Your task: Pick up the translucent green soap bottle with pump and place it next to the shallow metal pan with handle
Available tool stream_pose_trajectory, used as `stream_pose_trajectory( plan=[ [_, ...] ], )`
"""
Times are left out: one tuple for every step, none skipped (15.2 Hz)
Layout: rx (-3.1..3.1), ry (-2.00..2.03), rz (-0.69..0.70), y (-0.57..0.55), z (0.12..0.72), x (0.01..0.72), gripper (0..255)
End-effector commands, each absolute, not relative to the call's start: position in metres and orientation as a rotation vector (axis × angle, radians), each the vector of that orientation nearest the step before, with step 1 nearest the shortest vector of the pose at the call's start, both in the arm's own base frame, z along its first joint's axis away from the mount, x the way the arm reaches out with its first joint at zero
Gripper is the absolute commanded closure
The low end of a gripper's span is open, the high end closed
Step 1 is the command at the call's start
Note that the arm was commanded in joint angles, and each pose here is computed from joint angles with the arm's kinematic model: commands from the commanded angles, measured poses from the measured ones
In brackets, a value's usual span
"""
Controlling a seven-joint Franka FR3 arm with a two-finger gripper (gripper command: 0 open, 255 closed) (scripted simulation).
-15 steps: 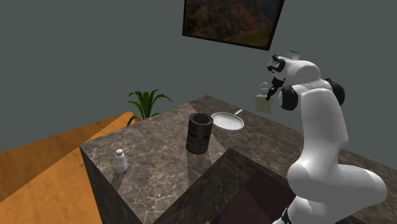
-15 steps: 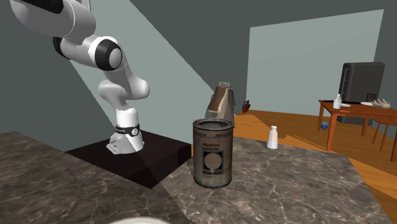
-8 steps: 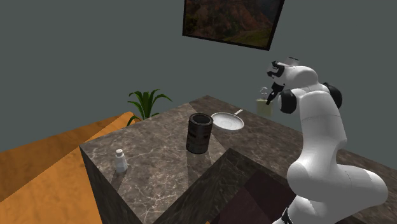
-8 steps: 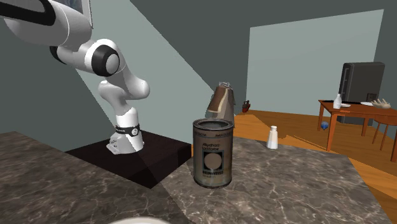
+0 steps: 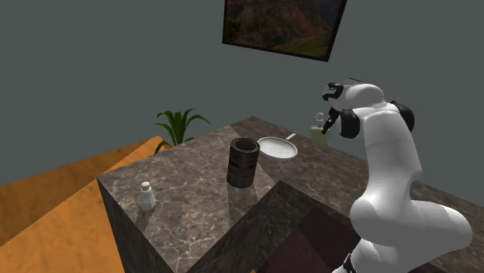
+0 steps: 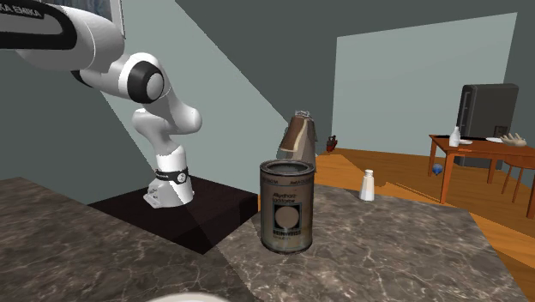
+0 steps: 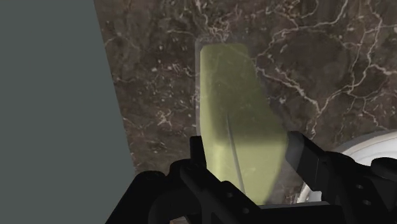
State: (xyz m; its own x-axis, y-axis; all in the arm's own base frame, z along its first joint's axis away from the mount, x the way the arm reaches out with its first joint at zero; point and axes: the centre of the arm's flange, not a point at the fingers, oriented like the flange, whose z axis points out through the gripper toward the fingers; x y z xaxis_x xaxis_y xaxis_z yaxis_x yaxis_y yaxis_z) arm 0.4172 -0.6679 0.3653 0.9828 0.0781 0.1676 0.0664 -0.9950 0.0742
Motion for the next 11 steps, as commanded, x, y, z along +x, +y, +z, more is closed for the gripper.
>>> stream_pose_trajectory(
  plan=[
    [3.059, 0.111, 0.263, -0.668, 0.355, 0.417, 255],
    [3.059, 0.111, 0.263, -0.668, 0.350, 0.417, 255],
    [3.059, 0.111, 0.263, -0.668, 0.345, 0.417, 255],
    [3.059, 0.111, 0.263, -0.668, 0.339, 0.417, 255],
    [3.059, 0.111, 0.263, -0.668, 0.339, 0.417, 255],
    [3.059, 0.111, 0.263, -0.668, 0.339, 0.417, 255],
    [3.059, 0.111, 0.263, -0.668, 0.339, 0.417, 255],
    [3.059, 0.111, 0.263, -0.668, 0.339, 0.417, 255],
    [3.059, 0.111, 0.263, -0.668, 0.339, 0.417, 255],
    [3.059, 0.111, 0.263, -0.668, 0.339, 0.417, 255],
    [3.059, 0.111, 0.263, -0.668, 0.339, 0.417, 255]
  ],
)
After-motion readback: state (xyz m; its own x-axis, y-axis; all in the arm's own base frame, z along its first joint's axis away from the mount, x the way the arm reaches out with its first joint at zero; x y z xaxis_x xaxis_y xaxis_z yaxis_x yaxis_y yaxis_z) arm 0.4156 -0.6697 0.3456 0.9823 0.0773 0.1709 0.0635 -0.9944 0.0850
